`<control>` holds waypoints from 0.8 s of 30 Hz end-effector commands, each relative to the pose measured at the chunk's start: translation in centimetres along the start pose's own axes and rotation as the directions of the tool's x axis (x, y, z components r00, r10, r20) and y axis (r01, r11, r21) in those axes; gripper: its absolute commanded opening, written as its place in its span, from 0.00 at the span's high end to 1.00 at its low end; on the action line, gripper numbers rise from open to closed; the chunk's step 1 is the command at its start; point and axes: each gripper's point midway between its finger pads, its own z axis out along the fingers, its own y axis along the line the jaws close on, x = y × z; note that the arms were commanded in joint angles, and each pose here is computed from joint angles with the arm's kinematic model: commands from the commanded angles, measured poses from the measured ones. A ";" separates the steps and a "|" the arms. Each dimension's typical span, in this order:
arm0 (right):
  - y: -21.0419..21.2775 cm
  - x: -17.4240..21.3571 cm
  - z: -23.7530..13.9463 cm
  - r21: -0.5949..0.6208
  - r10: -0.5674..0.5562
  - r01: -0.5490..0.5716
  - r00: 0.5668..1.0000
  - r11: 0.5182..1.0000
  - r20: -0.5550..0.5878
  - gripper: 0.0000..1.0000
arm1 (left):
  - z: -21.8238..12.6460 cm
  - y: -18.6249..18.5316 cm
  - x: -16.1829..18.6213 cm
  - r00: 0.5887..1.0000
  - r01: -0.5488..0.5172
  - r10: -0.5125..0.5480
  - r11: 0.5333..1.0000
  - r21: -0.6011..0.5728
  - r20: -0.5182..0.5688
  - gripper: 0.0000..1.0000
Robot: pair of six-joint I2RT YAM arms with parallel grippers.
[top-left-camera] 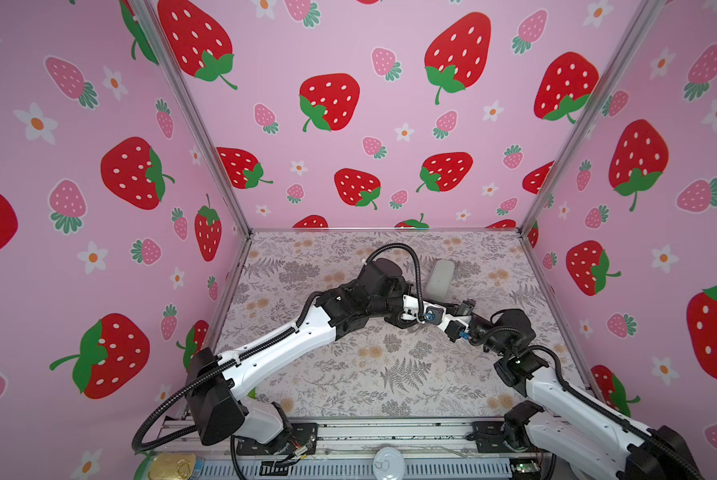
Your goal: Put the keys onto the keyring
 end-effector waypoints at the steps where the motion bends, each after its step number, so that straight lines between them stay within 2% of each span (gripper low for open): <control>1: -1.6 -2.0 0.1 0.034 -0.020 0.018 0.998 0.999 0.051 1.00 | -0.9 1.2 -1.7 0.999 -0.011 0.012 1.000 -0.020 0.050 0.90; 5: -1.6 -2.2 0.0 0.030 -0.015 0.013 0.998 0.999 0.057 1.00 | -1.1 1.2 -1.8 0.999 -0.001 0.002 1.000 -0.019 0.054 0.93; 6: -1.6 -2.2 0.0 0.029 -0.012 0.011 0.998 1.000 0.058 1.00 | -1.1 1.3 -1.8 0.998 0.004 -0.003 1.000 -0.020 0.057 1.00; 12: -1.5 -2.1 -0.1 0.027 0.027 -0.029 0.998 0.999 0.056 0.90 | -1.3 1.5 -2.2 0.996 0.043 -0.041 0.999 -0.024 0.083 1.00; 18: -1.2 -2.1 -0.3 0.008 0.153 -0.154 0.985 0.988 0.076 0.83 | -2.7 3.0 -3.1 0.965 0.164 -0.151 0.985 -0.047 0.212 1.00; 24: -2.1 -3.4 -1.1 0.032 0.220 -0.227 0.964 0.973 0.150 0.80 | -3.5 3.3 -4.0 0.926 0.222 -0.200 0.974 -0.034 0.321 1.00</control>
